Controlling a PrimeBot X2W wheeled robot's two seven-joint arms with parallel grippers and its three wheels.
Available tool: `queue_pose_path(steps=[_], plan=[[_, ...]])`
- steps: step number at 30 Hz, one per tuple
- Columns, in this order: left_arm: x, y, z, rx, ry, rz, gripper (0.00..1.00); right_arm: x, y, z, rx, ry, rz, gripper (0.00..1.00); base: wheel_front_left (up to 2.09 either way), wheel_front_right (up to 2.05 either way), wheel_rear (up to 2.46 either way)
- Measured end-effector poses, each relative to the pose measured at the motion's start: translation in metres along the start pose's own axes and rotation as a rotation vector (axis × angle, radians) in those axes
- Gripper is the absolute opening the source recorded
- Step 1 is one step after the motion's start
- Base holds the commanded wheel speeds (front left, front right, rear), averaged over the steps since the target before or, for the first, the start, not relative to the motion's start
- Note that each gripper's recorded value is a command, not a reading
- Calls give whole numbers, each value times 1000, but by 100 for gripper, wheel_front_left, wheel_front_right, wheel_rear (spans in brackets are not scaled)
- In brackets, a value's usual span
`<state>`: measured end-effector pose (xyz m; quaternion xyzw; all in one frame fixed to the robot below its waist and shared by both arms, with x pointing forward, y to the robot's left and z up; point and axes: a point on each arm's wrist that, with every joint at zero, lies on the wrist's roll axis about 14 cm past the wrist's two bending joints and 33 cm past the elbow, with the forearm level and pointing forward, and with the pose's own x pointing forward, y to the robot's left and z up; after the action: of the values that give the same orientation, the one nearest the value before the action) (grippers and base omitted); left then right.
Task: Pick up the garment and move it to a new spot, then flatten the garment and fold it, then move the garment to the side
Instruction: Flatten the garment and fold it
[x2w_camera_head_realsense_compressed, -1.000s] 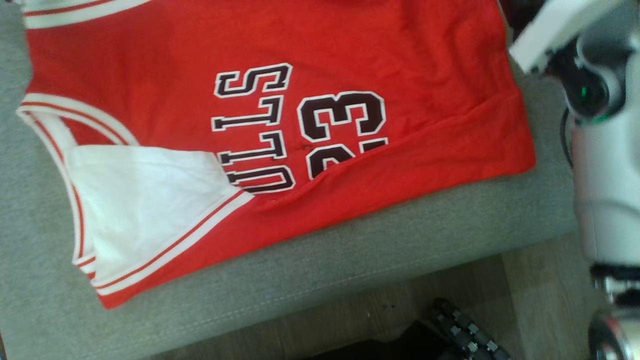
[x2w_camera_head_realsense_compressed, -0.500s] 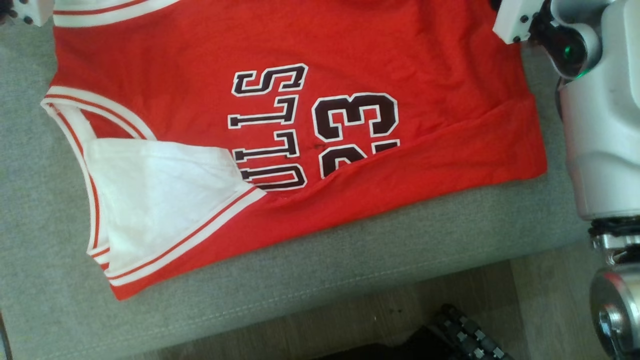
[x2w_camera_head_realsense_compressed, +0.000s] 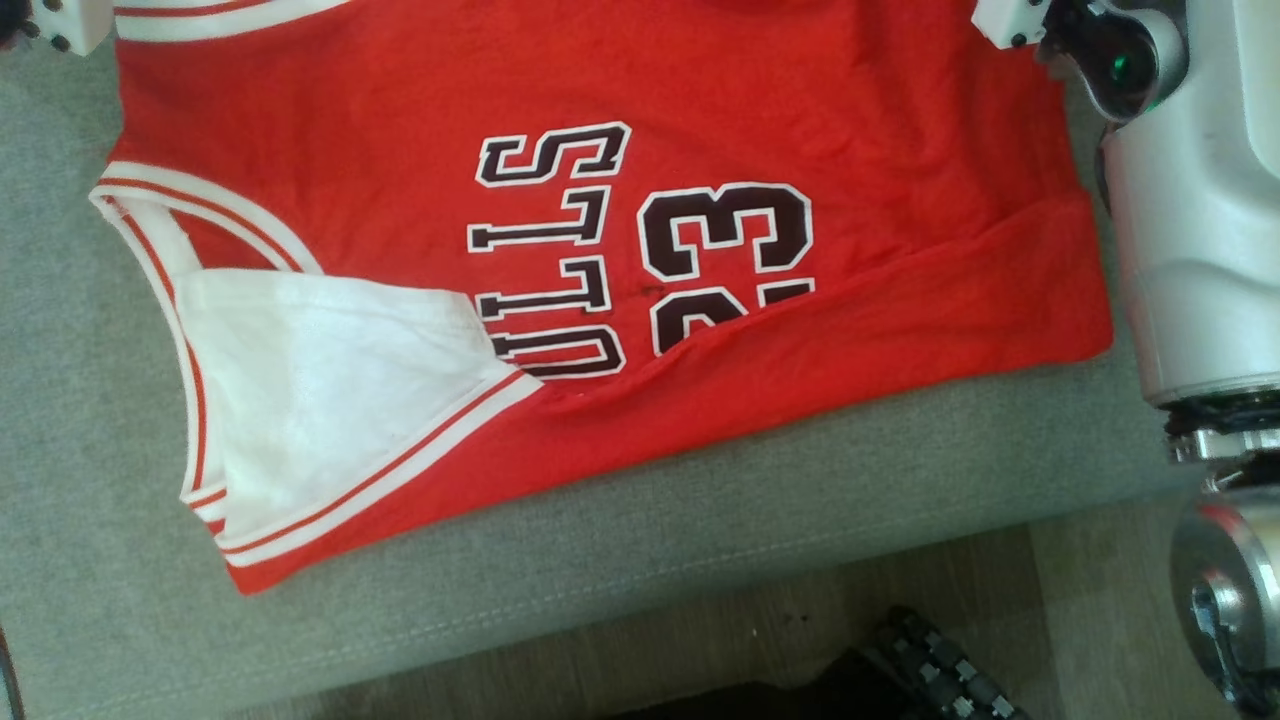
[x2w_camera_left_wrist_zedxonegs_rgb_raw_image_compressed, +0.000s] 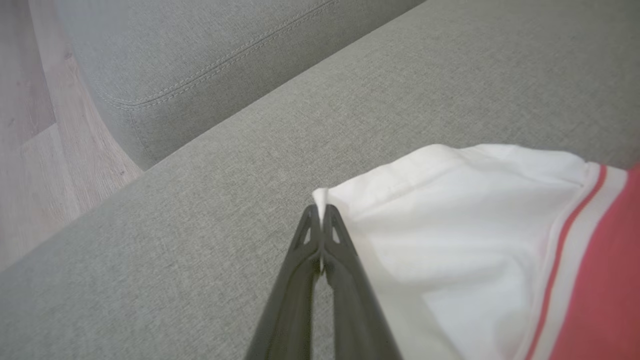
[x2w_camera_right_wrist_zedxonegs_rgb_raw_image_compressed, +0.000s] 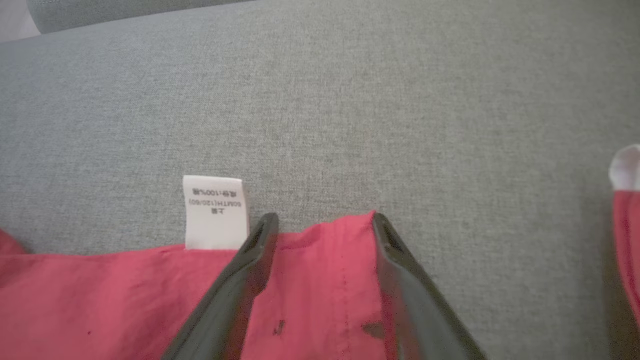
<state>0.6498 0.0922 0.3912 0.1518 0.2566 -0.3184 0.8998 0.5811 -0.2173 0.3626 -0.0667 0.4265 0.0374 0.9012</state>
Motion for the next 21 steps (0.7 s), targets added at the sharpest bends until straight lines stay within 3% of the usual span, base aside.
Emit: queue_pose_path(steps=[1, 8, 13, 21], plan=[[0, 0, -1, -3, 2, -1, 0, 1, 0, 1, -1, -1, 0, 0, 0, 0, 0], [-2, 6, 10, 24, -65, 12, 0, 1, -2, 20, 14, -82, -1, 0, 0, 0, 0], [-10, 25, 36, 32, -182, 60, 0, 0, -7, 42, 100, -183, 15, 0, 0, 0, 0], [-32, 38, 74, -49, -405, 93, 0, -5, -21, 65, 210, -307, 31, 0, 0, 0, 0]])
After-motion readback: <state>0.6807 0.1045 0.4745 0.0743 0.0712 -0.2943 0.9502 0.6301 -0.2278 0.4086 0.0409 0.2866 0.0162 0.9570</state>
